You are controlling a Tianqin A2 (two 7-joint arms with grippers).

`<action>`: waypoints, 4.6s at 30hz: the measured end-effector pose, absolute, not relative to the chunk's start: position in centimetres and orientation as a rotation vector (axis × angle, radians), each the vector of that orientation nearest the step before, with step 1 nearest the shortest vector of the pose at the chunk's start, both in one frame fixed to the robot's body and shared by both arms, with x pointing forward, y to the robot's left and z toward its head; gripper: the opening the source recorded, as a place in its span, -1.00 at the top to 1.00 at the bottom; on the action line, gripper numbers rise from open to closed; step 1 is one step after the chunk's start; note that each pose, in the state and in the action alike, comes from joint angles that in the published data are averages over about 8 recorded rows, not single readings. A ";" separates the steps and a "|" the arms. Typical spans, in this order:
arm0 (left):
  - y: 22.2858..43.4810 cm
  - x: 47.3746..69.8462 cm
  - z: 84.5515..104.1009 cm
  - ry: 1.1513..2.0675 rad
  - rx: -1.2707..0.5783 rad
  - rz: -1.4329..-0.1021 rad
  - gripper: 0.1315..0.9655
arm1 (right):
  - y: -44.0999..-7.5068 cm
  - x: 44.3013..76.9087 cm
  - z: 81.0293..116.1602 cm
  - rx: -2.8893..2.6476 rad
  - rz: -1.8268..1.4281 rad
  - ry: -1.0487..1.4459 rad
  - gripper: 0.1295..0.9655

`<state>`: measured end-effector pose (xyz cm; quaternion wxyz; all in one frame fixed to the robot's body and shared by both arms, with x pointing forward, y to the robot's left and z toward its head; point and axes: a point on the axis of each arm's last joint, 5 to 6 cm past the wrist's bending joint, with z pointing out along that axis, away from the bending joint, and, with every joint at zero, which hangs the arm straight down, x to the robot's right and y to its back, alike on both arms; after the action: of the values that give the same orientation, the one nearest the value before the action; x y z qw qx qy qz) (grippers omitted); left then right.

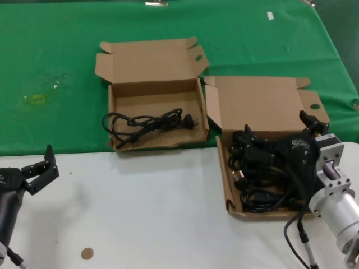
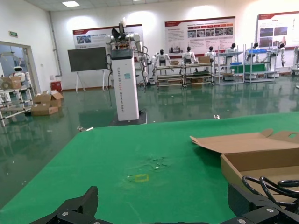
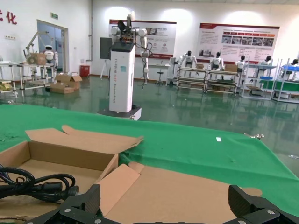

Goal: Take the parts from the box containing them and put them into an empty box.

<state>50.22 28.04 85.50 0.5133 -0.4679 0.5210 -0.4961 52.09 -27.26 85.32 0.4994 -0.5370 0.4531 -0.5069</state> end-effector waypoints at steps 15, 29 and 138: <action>28.0 50.2 85.5 1.253 -1.125 -1.193 -1.00 | -27.3 52.1 85.3 -1.299 -1.226 1.096 -1.00; 28.0 50.2 85.5 1.253 -1.125 -1.193 -1.00 | -27.3 52.1 85.3 -1.299 -1.226 1.096 -1.00; 28.0 50.2 85.5 1.253 -1.125 -1.193 -1.00 | -27.3 52.1 85.3 -1.299 -1.226 1.096 -1.00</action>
<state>50.22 28.04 85.50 0.5133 -0.4679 0.5210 -0.4961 52.09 -27.26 85.32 0.4994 -0.5370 0.4531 -0.5069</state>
